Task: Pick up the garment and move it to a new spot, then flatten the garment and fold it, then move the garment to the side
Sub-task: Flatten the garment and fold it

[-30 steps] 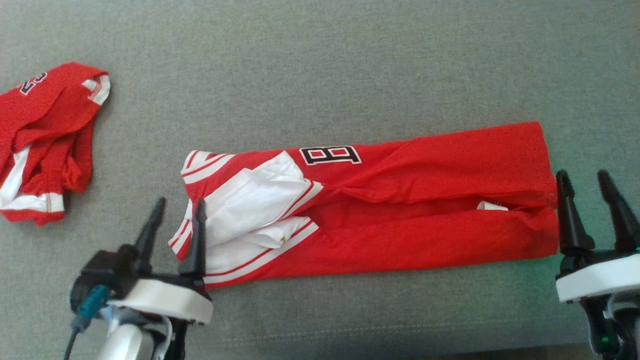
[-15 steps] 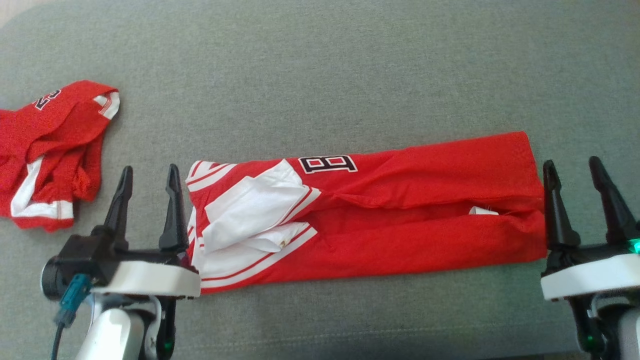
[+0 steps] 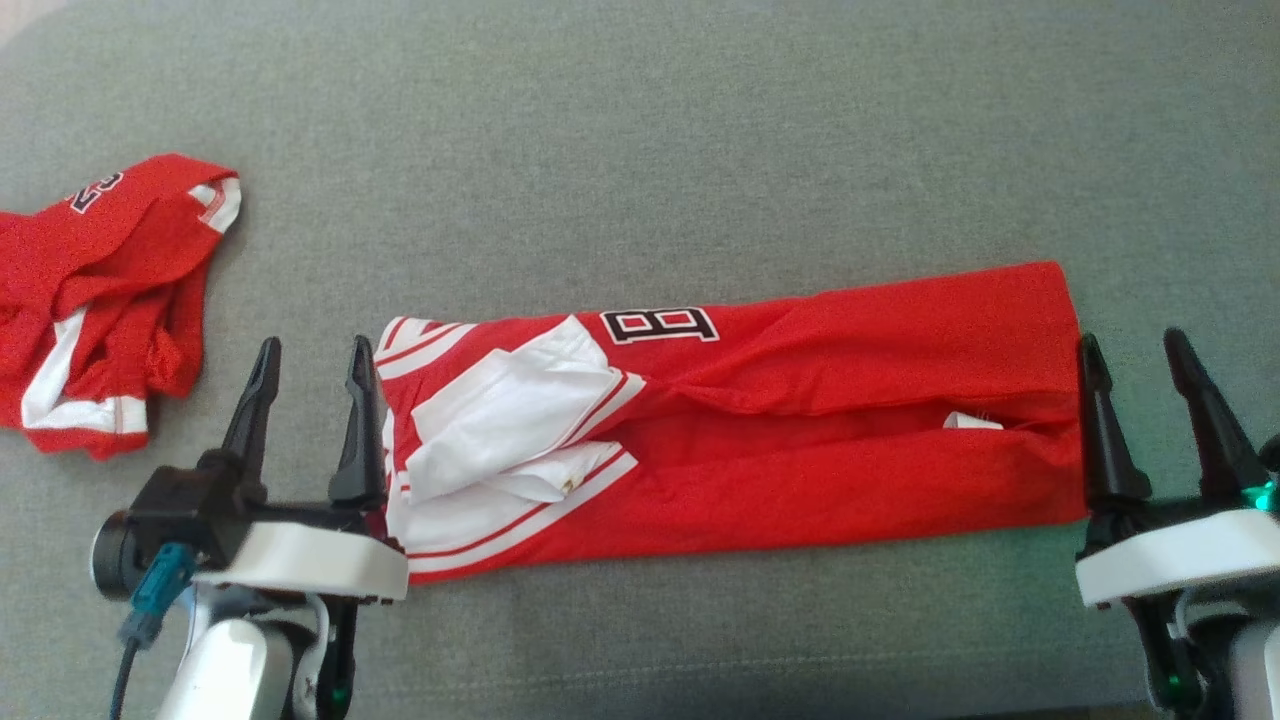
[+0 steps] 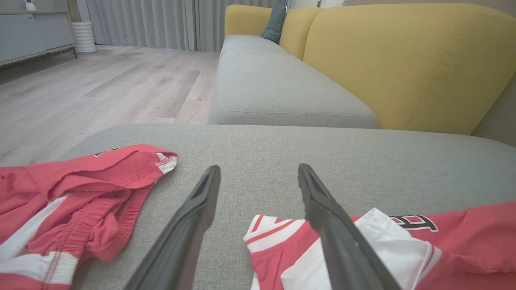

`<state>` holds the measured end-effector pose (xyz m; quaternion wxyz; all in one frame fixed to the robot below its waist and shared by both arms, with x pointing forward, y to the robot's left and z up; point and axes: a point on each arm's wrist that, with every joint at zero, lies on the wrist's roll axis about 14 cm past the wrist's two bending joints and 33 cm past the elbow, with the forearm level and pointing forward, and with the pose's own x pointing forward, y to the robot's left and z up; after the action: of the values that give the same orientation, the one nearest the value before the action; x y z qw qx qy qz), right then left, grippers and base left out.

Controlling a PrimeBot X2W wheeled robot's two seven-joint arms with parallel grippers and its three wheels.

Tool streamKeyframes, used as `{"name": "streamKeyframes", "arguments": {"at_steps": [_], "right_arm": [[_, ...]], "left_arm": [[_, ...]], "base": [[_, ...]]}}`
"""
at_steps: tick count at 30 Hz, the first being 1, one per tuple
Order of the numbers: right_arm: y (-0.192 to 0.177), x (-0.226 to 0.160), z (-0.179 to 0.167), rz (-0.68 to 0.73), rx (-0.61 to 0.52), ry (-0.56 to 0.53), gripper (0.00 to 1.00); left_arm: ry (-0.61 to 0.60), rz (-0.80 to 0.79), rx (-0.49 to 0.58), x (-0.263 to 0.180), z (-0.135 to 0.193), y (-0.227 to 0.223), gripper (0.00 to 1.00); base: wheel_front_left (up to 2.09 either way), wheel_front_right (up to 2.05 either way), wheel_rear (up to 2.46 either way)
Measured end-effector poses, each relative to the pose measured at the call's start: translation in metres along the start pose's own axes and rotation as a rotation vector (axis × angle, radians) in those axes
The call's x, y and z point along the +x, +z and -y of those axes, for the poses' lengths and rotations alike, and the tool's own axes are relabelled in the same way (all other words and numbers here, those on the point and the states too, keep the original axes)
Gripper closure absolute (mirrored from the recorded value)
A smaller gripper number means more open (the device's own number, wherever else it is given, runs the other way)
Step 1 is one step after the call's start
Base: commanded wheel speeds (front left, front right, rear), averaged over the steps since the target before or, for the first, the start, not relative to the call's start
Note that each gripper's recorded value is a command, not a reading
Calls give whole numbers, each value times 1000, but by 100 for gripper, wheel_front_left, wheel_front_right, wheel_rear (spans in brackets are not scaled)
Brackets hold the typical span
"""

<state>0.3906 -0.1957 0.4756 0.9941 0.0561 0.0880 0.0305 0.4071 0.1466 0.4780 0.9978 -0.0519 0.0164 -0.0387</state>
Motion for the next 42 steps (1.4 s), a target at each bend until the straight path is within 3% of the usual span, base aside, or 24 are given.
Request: {"name": "streamKeyframes", "arguments": {"at_steps": [10, 17, 28, 29, 30, 32, 33, 42], "right_arm": [[-78, 9, 38, -251, 61, -101, 0], [-119, 13, 30, -432, 139, -88, 0], [-127, -3, 11, -568, 205, -56, 0], [-126, -3, 10, -567, 209, -56, 6], [-125, -4, 10, -568, 216, -57, 22], [-126, -5, 8, -576, 223, -58, 95], [-126, -5, 9, -577, 223, -59, 100], [-120, -3, 21, -550, 246, -96, 100]], "left_arm": [[-25, -29, -1, 16, 7, -14, 0], [-16, -66, 2, 23, 2, -30, 0], [-18, -70, 5, 29, 2, -35, 0], [-17, -69, 5, 29, 2, -36, 0], [-18, -69, 5, 30, 3, -36, 0], [-18, -73, 5, 30, 4, -38, 0], [-19, -75, 5, 30, 4, -38, 0], [-27, -59, 4, 37, 6, -36, 0]], "base": [[0, 0, 0], [0, 0, 0], [0, 0, 0], [0, 0, 0], [0, 0, 0], [0, 0, 0], [0, 0, 0], [0, 0, 0]]}}
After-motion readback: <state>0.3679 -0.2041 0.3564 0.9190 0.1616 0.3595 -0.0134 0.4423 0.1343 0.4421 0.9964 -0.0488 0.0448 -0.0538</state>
